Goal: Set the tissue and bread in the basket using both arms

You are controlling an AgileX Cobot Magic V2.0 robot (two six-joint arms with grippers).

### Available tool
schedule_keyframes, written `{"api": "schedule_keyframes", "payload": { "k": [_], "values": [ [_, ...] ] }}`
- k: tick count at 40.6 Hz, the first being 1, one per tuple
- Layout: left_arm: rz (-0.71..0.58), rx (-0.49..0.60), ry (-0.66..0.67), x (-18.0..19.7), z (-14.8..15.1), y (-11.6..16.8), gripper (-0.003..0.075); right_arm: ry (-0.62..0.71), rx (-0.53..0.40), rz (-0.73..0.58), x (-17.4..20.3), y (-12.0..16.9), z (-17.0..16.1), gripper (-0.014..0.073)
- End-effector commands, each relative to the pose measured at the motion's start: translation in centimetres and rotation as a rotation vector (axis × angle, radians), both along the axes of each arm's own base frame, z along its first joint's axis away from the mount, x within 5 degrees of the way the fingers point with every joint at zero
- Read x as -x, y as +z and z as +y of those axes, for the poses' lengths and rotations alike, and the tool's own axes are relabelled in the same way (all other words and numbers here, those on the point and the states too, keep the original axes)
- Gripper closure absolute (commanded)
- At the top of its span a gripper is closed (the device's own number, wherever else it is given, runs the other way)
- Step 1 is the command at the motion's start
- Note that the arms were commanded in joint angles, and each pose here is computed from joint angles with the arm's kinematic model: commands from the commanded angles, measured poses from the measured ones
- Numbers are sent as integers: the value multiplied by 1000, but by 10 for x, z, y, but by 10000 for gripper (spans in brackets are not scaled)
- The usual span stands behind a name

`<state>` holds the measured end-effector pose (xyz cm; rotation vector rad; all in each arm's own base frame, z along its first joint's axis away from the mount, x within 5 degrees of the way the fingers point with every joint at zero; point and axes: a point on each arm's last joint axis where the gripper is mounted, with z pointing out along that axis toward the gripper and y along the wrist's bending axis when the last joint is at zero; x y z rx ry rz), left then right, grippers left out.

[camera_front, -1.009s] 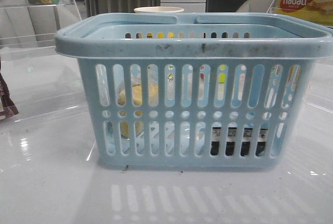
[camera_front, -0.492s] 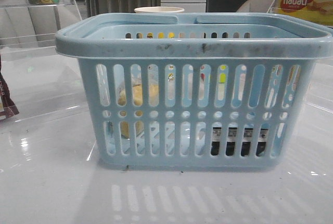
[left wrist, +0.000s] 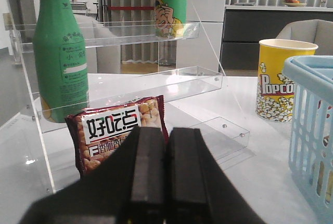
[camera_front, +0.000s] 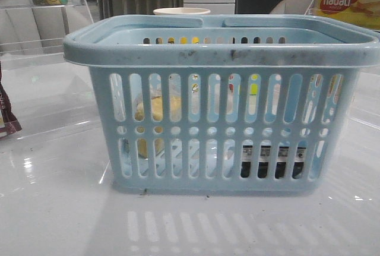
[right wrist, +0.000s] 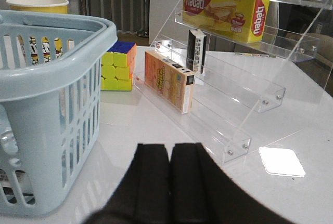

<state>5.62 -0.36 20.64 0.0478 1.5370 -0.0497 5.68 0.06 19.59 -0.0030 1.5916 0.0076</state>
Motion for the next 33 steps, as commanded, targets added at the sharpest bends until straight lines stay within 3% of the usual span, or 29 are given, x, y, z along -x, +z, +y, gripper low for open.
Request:
{"api": "schedule_keyframes", "payload": {
  "k": [1, 33],
  "values": [
    [-98, 23, -4, 2, 0, 7, 627, -11, 16, -122, 2, 12, -1, 539],
    [-98, 23, -4, 2, 0, 7, 627, -14, 16, -167, 3, 16, -1, 539]
  ]
}}
